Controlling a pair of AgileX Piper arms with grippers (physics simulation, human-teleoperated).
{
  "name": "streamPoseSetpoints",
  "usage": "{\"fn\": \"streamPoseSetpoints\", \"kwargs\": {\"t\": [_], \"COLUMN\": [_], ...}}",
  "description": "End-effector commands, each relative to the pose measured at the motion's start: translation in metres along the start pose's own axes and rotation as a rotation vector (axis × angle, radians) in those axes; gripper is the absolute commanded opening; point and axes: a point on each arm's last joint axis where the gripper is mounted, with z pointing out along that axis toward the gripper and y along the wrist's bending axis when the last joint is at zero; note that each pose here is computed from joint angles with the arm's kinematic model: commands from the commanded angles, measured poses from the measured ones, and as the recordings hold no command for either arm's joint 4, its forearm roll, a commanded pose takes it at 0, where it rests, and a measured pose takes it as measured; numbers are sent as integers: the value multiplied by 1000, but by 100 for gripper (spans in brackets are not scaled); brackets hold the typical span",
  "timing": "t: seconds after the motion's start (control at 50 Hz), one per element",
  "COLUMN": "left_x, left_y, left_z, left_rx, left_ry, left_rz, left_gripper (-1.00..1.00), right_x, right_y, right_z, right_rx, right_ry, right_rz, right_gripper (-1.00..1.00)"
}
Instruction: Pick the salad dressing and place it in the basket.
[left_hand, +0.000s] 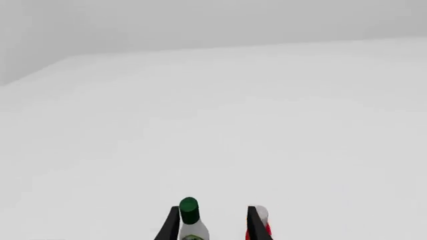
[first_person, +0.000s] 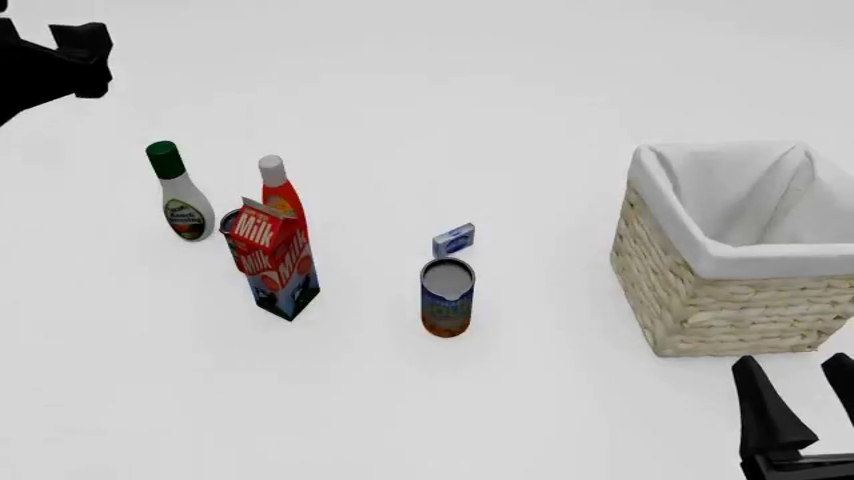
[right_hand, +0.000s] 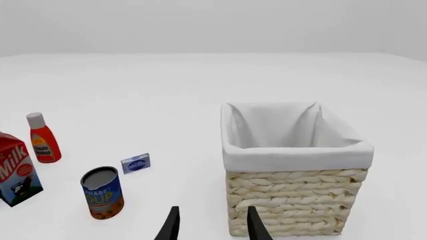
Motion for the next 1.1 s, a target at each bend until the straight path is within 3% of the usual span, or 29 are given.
{"fn": "streamPoseSetpoints", "kwargs": {"t": [0.02,0.26,0.34,0.54,0.62,0.9,1.1], "left_x": [-3,3,8,18,23,51,66], "left_y": [15,31,38,45,46,45,58], "left_z": [39,84,102,124,134,165,184], "left_rx": [-45,-81,-95,-109,-111,-101,-129], "left_ry": [38,82,116,138,152,194,235], "left_rz": [3,41,-13,-31,-75,-67,-99], "left_gripper": [100,100,100,100,100,100,100], "right_x": [0,0,1,-1,-1,-4,-2], "right_y": [0,0,1,1,1,2,2], "right_z": [0,0,0,0,0,0,0], "right_rx": [-1,-9,-15,-23,-26,-33,-33], "right_ry": [-1,2,3,2,0,-4,-4], "right_rz": [2,2,0,-2,0,2,0], "right_gripper": [100,100,100,100,100,100,100]}}
